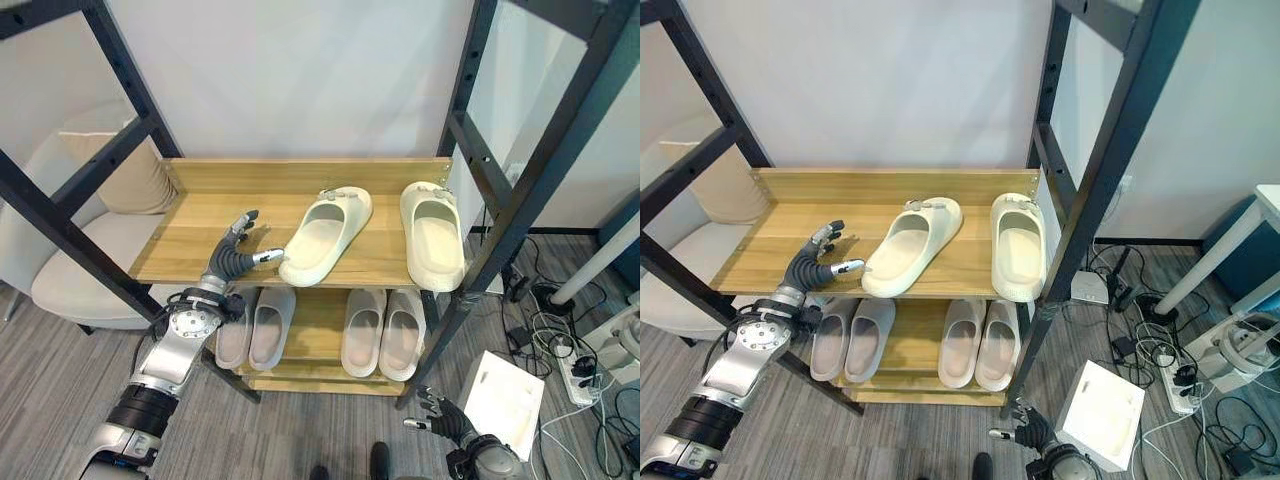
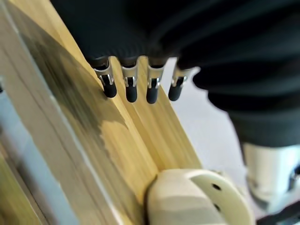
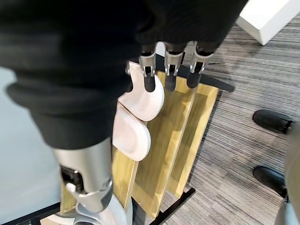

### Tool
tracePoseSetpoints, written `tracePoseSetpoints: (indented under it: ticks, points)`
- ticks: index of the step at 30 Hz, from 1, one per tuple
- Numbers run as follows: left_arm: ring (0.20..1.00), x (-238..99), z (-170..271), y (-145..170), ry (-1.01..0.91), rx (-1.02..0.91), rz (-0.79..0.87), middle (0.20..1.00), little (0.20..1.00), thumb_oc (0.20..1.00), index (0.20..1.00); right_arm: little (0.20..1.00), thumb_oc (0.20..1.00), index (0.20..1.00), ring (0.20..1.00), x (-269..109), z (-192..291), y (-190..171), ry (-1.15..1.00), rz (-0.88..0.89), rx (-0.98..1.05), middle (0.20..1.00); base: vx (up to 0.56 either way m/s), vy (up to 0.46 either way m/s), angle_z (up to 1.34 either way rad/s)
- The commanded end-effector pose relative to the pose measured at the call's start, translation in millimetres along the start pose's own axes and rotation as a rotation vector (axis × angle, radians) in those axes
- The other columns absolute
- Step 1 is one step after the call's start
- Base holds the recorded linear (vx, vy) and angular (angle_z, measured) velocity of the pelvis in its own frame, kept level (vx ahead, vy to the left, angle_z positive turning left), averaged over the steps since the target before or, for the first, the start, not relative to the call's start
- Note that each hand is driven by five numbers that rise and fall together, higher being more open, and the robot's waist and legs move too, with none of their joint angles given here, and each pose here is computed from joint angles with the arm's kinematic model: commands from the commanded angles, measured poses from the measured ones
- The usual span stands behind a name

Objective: Arrange the slippers neatly on the shoe rack.

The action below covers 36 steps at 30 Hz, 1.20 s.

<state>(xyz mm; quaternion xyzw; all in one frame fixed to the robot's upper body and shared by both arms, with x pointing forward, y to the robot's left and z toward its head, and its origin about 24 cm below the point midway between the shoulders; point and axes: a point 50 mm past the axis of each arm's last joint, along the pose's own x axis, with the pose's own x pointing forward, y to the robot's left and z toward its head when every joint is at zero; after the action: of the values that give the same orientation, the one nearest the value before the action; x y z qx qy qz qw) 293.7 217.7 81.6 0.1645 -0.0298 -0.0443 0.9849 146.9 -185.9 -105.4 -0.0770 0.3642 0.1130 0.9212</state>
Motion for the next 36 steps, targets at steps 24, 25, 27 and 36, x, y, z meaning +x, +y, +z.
tracePoseSetpoints:
  ticks: [24,25,27,36]
  points:
    - [1.000,50,52,-95,-0.050,-0.597,-0.179,1.000,1.000,1.000,1.000,1.000,1.000,1.000,1.000,1,18,6,-0.068,0.012,-0.030,1.000,0.00,-0.009,-0.01]
    - [1.000,51,54,-97,-0.055,-0.601,-0.183,1.000,1.000,1.000,1.000,1.000,1.000,1.000,1.000,2,18,6,-0.067,0.012,-0.029,1.000,0.01,-0.017,0.04]
    - [1.000,52,57,-101,-0.059,-0.607,-0.192,1.000,1.000,1.000,1.000,1.000,1.000,1.000,1.000,2,17,7,-0.064,0.012,-0.028,1.000,0.00,0.000,0.00]
    - [1.000,62,75,-75,-0.186,-0.318,-0.004,1.000,1.000,1.000,1.000,1.000,1.000,1.000,1.000,4,18,11,-0.088,-0.007,-0.007,1.000,0.00,0.000,0.00]
